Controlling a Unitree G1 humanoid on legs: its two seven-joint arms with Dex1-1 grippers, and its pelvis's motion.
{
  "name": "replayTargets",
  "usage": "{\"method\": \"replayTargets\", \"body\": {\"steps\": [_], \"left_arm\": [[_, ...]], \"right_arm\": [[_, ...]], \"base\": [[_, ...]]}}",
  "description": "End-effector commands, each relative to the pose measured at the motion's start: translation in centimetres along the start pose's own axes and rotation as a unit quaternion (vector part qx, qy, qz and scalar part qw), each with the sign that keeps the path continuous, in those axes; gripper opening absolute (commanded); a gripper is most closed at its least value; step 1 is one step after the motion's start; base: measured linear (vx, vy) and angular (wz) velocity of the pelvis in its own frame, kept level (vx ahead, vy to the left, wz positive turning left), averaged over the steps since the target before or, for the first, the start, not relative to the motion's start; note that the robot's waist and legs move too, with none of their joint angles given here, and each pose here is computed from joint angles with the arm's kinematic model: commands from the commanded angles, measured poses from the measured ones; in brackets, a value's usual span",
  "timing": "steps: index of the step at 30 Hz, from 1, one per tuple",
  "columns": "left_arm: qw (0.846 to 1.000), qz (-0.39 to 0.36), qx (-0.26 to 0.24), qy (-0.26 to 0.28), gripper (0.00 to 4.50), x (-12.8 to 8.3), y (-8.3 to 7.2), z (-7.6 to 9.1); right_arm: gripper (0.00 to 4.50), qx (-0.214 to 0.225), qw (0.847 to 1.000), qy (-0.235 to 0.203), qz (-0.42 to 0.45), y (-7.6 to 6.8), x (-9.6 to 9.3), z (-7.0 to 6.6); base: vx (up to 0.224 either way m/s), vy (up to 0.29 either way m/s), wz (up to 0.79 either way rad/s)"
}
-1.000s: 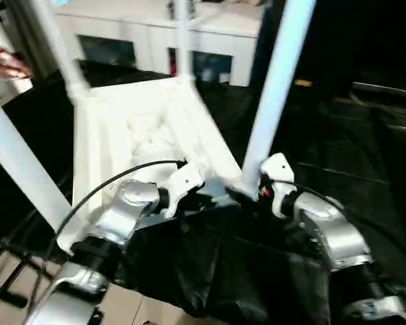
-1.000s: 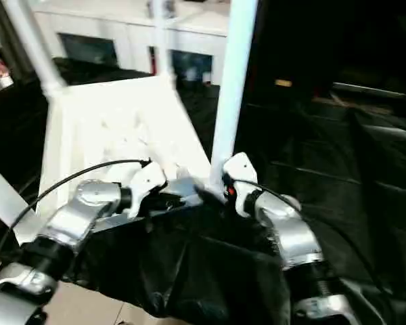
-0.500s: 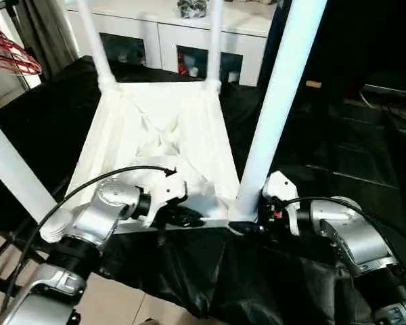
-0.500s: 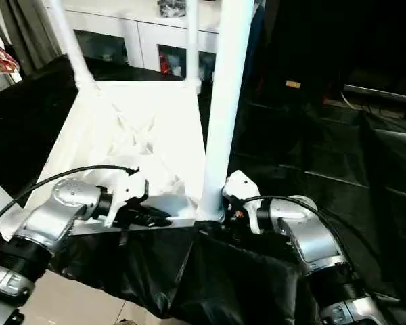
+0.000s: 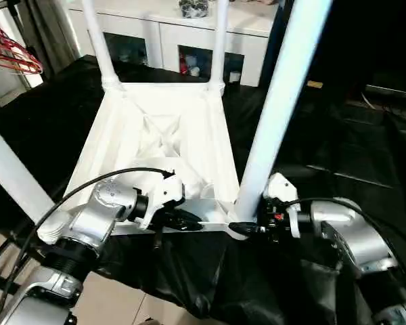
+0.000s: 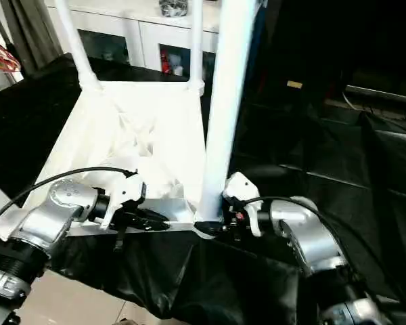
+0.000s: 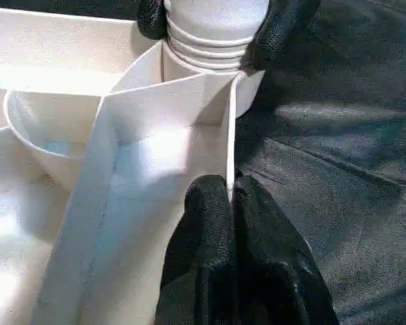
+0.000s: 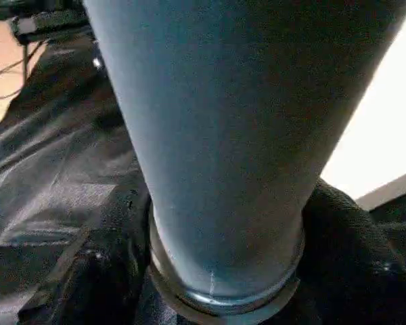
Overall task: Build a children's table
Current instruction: Rotate leg to tighten
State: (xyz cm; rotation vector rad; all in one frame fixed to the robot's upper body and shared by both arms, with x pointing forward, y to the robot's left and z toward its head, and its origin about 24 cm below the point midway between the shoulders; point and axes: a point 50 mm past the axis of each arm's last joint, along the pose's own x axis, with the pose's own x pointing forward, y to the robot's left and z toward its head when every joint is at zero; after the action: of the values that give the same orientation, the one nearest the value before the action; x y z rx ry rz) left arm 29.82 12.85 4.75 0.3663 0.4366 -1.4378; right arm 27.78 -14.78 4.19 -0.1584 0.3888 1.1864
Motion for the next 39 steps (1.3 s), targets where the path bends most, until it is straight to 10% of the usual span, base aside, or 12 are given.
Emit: {"method": "replayTargets", "body": {"steps": [1, 14, 21, 39], "left_arm": [[0.998, 0.051, 0.004, -0.028, 0.00, 1.0, 1.0, 1.4], [0.984, 0.167, -0.020, -0.055, 0.00, 6.5, 1.6, 4.7], [0.991, 0.124, -0.007, -0.050, 0.00, 4.3, 1.3, 3.3], [0.999, -0.018, 0.016, -0.029, 0.00, 0.0, 0.1, 1.5]], "right_arm": [[2.71, 0.021, 1.000, -0.011, 0.016, 1.2, 1.7, -0.4], [3.05, 0.097, 0.966, -0.066, -0.232, 0.4, 8.5, 1.5], [3.84, 0.070, 0.979, -0.068, -0.180, 0.2, 6.7, 1.6], [3.60, -0.008, 1.000, -0.002, 0.008, -0.9, 0.7, 0.7]], "base": [[0.000, 0.000, 0.00], [-0.020, 0.002, -0.01], [0.000, 0.000, 0.00], [0.000, 0.000, 0.00]]}}
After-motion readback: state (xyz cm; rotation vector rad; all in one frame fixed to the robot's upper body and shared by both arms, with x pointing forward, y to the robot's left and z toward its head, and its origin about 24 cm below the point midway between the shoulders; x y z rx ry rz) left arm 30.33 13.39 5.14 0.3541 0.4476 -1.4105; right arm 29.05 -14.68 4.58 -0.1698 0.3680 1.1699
